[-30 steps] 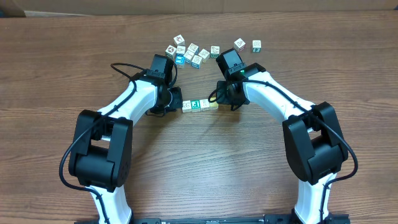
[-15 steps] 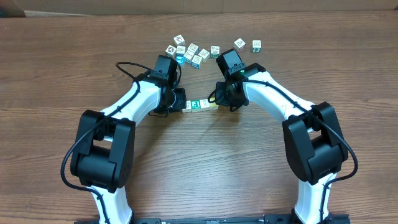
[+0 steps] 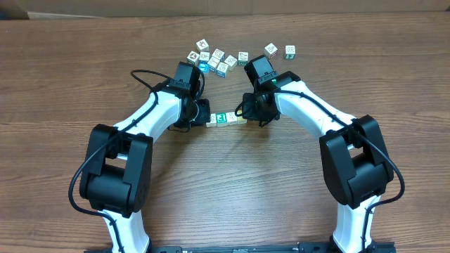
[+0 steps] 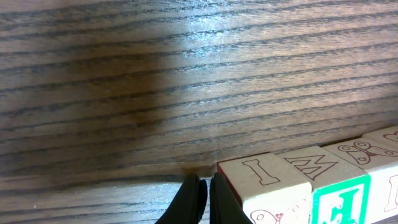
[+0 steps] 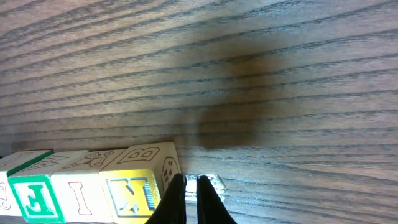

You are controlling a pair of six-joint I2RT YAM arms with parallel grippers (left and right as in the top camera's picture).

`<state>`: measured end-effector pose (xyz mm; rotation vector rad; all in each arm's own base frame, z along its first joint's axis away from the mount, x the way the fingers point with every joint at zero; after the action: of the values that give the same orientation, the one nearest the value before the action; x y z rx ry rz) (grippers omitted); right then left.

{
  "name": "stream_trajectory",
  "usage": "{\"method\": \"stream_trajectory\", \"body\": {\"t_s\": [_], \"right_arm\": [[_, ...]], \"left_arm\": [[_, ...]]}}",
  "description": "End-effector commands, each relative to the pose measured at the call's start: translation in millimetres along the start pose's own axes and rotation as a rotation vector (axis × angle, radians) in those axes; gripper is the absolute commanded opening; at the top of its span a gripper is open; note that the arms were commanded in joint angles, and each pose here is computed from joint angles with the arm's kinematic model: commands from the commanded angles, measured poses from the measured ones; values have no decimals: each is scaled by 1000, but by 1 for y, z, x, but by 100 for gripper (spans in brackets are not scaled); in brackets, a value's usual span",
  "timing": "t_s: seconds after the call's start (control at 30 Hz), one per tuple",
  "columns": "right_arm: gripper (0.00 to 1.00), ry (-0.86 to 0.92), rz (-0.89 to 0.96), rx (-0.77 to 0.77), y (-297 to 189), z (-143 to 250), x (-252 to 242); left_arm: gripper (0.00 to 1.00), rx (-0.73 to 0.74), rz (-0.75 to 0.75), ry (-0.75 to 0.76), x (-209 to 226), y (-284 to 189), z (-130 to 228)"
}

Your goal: Form a horizontal line

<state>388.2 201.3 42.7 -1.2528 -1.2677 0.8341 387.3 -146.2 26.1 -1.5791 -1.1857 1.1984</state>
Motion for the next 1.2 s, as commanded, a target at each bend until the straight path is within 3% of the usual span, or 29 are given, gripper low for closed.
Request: {"method": "stream_trajectory", "body": {"t_s": [0.0, 1.17], "right_arm": [[4, 0, -16, -11, -7, -2, 2], [5, 1, -31, 7, -7, 1, 4]], "left_arm": [[4, 6, 16, 34, -5, 3, 1], [4, -3, 21, 56, -11, 4, -1]]}}
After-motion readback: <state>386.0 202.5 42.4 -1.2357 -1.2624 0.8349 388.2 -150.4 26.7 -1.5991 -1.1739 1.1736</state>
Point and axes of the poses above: each gripper's point midway between its finger pads, its own y axis out along the fingers, its own x axis along the line the jaws close on, z = x × y, the point moved 2 cm from there along -y, back along the fingers, and after that the axes turned 8 degrees about y, right-handed, at the moved point
